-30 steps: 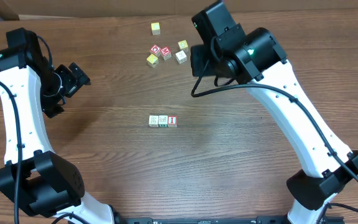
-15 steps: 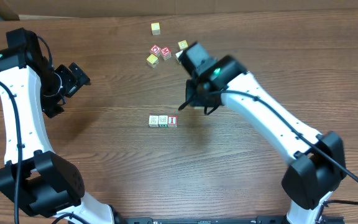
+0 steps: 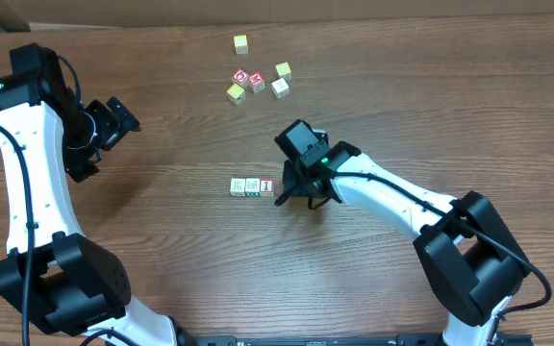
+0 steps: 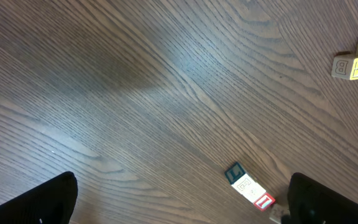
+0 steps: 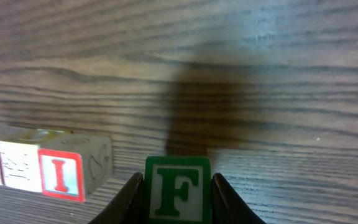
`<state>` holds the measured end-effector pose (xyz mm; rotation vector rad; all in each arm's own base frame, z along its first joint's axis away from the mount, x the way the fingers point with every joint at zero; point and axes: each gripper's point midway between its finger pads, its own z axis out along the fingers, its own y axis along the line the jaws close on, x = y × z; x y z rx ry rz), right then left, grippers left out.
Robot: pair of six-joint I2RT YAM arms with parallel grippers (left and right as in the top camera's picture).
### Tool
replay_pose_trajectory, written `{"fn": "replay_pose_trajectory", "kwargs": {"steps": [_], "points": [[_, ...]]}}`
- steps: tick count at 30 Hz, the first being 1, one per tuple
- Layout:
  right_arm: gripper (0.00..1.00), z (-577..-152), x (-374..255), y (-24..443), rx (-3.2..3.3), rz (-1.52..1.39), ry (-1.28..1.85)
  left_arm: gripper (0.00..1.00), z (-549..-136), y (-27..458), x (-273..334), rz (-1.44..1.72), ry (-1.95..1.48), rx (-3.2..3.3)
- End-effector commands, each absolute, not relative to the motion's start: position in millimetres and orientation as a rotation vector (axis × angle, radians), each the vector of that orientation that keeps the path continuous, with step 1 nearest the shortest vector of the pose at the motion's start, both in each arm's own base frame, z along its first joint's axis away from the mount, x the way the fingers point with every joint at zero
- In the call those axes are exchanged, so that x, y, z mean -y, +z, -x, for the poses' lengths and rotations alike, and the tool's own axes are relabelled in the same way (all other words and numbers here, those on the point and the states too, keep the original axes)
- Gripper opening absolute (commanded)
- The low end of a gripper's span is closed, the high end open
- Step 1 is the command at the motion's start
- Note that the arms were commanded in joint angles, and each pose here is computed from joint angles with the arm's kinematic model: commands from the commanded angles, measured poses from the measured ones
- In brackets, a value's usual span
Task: Flip 5 blocks
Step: 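Carry the green F block toward the row beside the red I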
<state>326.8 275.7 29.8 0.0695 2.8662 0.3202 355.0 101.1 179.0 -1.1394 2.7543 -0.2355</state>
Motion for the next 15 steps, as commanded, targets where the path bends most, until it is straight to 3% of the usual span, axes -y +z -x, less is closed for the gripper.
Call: {"fn": "replay_pose_trajectory", "kwargs": {"steps": [1, 7, 15], "points": [[0.24, -319.4, -279.7, 25.8, -2.878, -0.068, 0.34, 0.99, -356.9, 188.7, -101.7, 1.123, -0.233, -2.729], [0.3, -320.1, -283.0, 26.7, -2.869, -0.08, 0.353, 1.0, -356.9, 188.7, -101.7, 1.123, -0.233, -2.729], [0.6, -320.6, -283.5, 27.0, -2.867, -0.08, 0.356, 1.0, -356.9, 188.7, -101.7, 1.123, -0.233, -2.729]]}}
